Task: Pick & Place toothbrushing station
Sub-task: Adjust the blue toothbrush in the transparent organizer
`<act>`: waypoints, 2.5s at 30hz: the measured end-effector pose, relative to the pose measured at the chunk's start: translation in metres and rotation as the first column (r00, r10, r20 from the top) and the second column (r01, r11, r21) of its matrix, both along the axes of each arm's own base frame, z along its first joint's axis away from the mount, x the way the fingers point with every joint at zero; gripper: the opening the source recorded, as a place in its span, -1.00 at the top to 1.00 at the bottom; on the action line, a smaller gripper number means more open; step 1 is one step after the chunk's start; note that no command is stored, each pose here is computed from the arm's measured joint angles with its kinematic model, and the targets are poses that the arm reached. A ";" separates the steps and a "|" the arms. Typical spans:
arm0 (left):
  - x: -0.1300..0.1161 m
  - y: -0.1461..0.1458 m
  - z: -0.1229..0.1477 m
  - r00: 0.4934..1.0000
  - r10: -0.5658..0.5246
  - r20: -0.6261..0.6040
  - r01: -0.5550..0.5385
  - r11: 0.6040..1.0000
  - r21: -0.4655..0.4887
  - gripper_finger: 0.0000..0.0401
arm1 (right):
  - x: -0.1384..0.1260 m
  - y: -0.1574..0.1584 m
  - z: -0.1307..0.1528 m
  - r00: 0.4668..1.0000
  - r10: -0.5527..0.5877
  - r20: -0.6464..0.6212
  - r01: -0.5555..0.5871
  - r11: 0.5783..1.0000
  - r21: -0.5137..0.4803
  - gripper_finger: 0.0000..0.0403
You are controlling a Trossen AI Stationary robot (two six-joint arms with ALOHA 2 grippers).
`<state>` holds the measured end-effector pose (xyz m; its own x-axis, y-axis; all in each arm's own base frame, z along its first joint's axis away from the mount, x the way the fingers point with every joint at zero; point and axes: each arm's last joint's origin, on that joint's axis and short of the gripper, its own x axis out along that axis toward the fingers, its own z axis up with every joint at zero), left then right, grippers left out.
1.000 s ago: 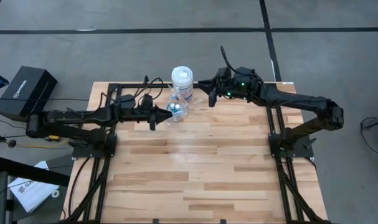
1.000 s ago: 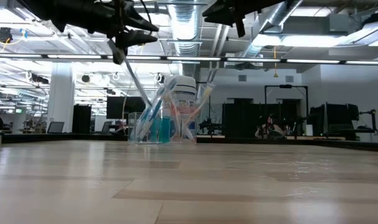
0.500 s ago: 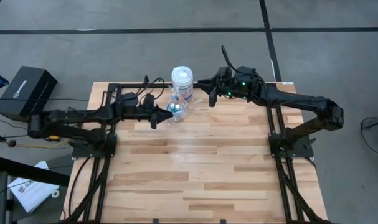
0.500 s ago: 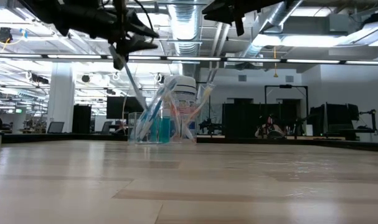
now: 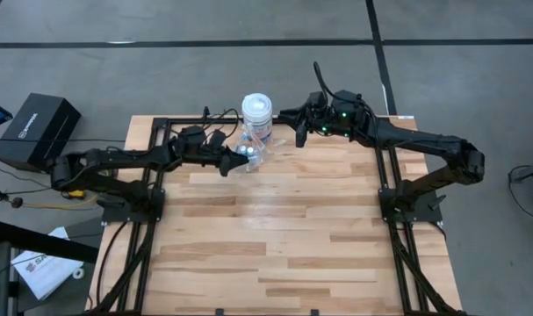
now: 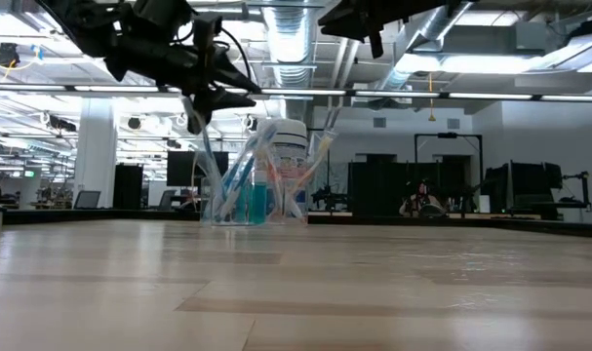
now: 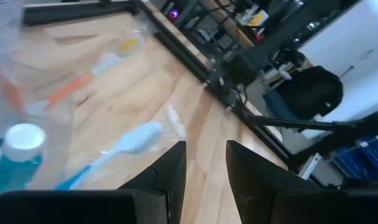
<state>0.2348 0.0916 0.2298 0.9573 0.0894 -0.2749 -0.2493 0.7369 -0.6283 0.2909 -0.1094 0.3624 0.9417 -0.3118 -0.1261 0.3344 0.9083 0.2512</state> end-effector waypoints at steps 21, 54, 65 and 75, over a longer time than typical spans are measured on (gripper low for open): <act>0.020 0.030 -0.020 0.986 0.091 0.137 -0.058 0.972 -0.229 -0.02 | -0.006 -0.017 0.004 0.999 0.004 0.035 -0.003 1.000 -0.024 0.65; 0.016 0.048 -0.012 0.951 0.149 0.270 -0.048 0.937 -0.346 0.02 | -0.001 -0.003 -0.003 0.993 0.117 -0.012 -0.117 0.992 0.040 0.65; 0.006 0.062 -0.011 0.957 0.077 0.280 0.020 0.944 -0.328 0.25 | -0.001 -0.006 0.000 0.994 0.104 0.019 -0.105 0.994 0.033 0.65; -0.017 0.069 0.017 0.928 0.060 0.367 0.024 0.975 -0.220 0.59 | -0.008 -0.022 0.008 0.990 0.095 0.106 -0.098 0.995 0.025 0.65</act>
<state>0.2182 0.1609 0.2465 0.9928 0.0863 0.0830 0.0192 0.5699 -0.8215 0.2830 -0.1318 0.3705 0.9757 -0.2163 -0.0336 0.2160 0.9266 0.3078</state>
